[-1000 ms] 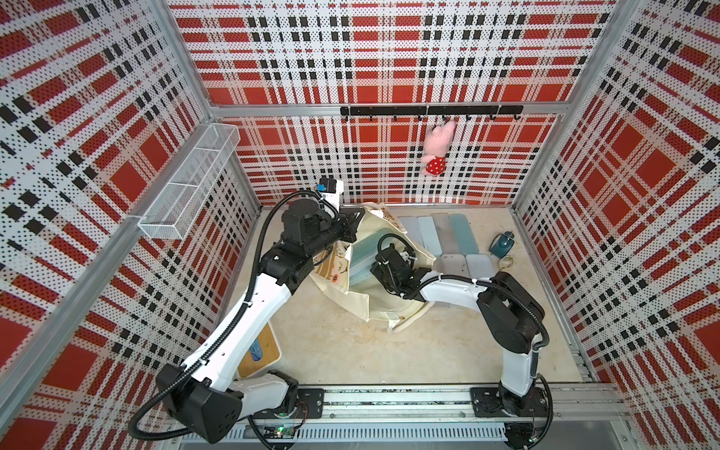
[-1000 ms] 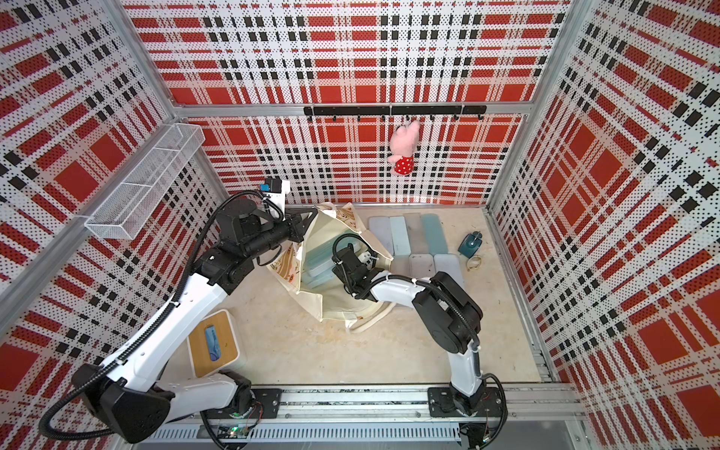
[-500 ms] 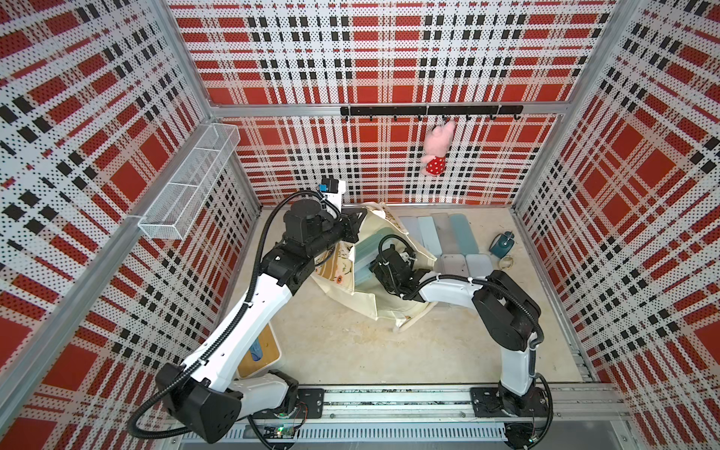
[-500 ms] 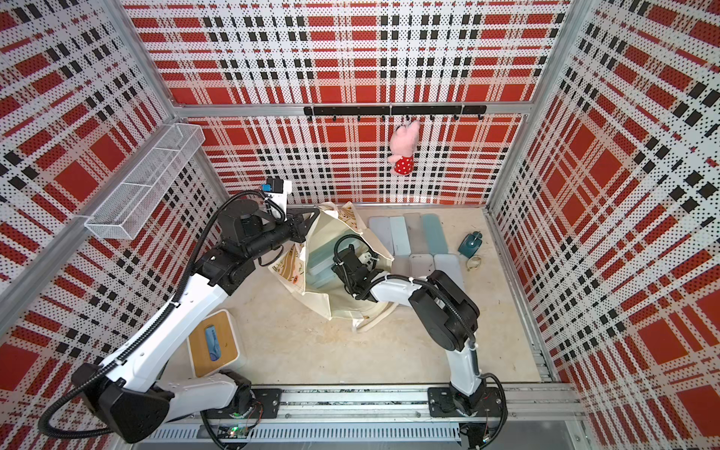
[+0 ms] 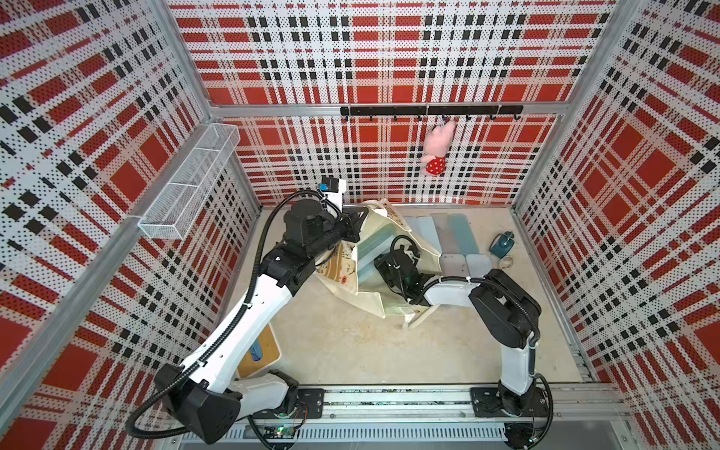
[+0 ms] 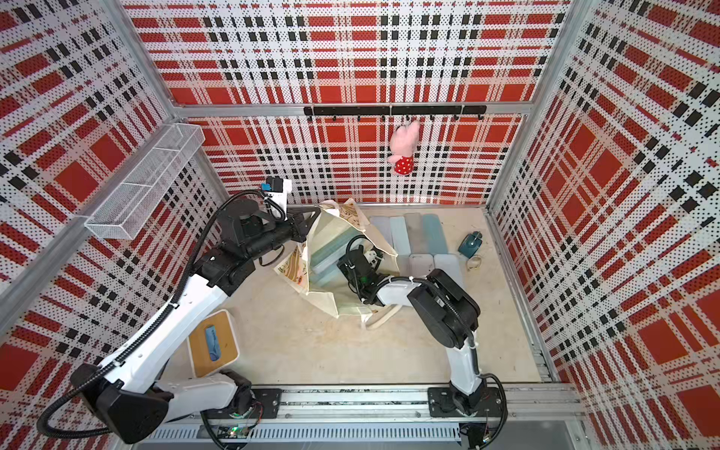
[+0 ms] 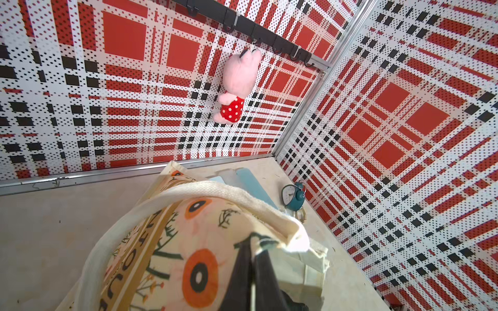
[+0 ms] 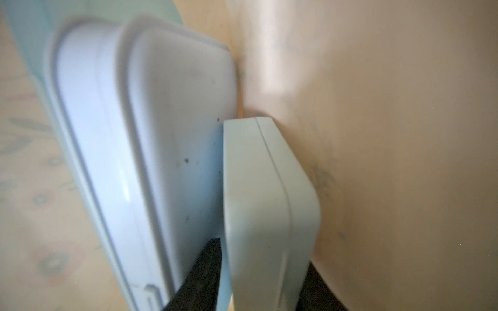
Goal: Take out the pencil case from the canvas bag
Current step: Pick up the pencil case from the canvas bag.
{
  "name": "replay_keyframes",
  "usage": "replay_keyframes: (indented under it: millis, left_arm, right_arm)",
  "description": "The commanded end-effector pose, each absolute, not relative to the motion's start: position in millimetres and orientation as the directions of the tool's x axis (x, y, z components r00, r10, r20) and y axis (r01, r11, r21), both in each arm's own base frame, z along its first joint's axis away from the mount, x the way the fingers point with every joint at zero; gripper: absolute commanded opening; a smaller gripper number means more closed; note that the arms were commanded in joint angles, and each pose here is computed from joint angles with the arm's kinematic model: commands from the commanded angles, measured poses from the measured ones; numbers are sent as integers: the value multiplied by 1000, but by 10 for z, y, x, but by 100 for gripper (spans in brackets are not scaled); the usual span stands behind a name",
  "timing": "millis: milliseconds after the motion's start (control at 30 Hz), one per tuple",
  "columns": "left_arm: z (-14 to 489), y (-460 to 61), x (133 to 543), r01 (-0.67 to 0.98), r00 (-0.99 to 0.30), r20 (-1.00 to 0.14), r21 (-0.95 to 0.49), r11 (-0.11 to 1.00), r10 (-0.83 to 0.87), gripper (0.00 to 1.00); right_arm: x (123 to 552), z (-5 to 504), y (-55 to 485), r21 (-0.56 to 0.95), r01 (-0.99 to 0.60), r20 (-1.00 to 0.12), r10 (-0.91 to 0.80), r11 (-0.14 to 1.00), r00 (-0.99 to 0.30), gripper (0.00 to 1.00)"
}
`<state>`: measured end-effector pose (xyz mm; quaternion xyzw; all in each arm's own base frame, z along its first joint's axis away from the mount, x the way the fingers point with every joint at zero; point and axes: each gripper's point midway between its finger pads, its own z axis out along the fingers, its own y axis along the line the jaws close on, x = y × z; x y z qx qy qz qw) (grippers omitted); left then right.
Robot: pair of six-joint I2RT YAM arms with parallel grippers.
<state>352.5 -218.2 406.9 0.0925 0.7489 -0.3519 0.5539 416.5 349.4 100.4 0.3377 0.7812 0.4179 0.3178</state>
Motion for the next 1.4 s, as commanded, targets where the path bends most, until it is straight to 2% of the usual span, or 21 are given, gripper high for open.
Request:
replay_keyframes:
  millis: [0, 233, 467, 667, 967, 1133, 1367]
  left_arm:
    - [4958, -2025, 3283, 609, -145, -921, -372, 700, -362, 0]
    - [4863, -2016, 3333, 592, -141, -934, -345, 729, -328, 0]
    - [4768, -2008, 3376, 578, -140, -944, -324, 749, -300, 0]
    - [4720, -2007, 3407, 570, -142, -946, -319, 757, -292, 0]
    - [4645, -1981, 3489, 548, -143, -950, -309, 777, -277, 0]
    - [4610, -1920, 3550, 532, -144, -950, -310, 788, -276, 0]
    - [4546, -1796, 3634, 511, -154, -946, -322, 797, -283, 0]
  right_arm:
    - [4265, 1158, 3293, 877, 245, -247, 825, 413, -508, 36]
    - [4109, 1505, 3275, 828, 145, -410, 761, 542, -504, 32]
    - [3926, 1903, 3342, 701, 17, -620, 620, 713, -481, 30]
    - [3831, 2105, 3344, 600, -28, -718, 523, 799, -458, 30]
    - [3701, 2416, 3334, 493, -152, -819, 398, 857, -413, 30]
    - [3554, 2658, 3390, 442, -311, -870, 318, 841, -376, 29]
    - [3342, 2946, 3351, 367, -455, -921, 249, 811, -298, 28]
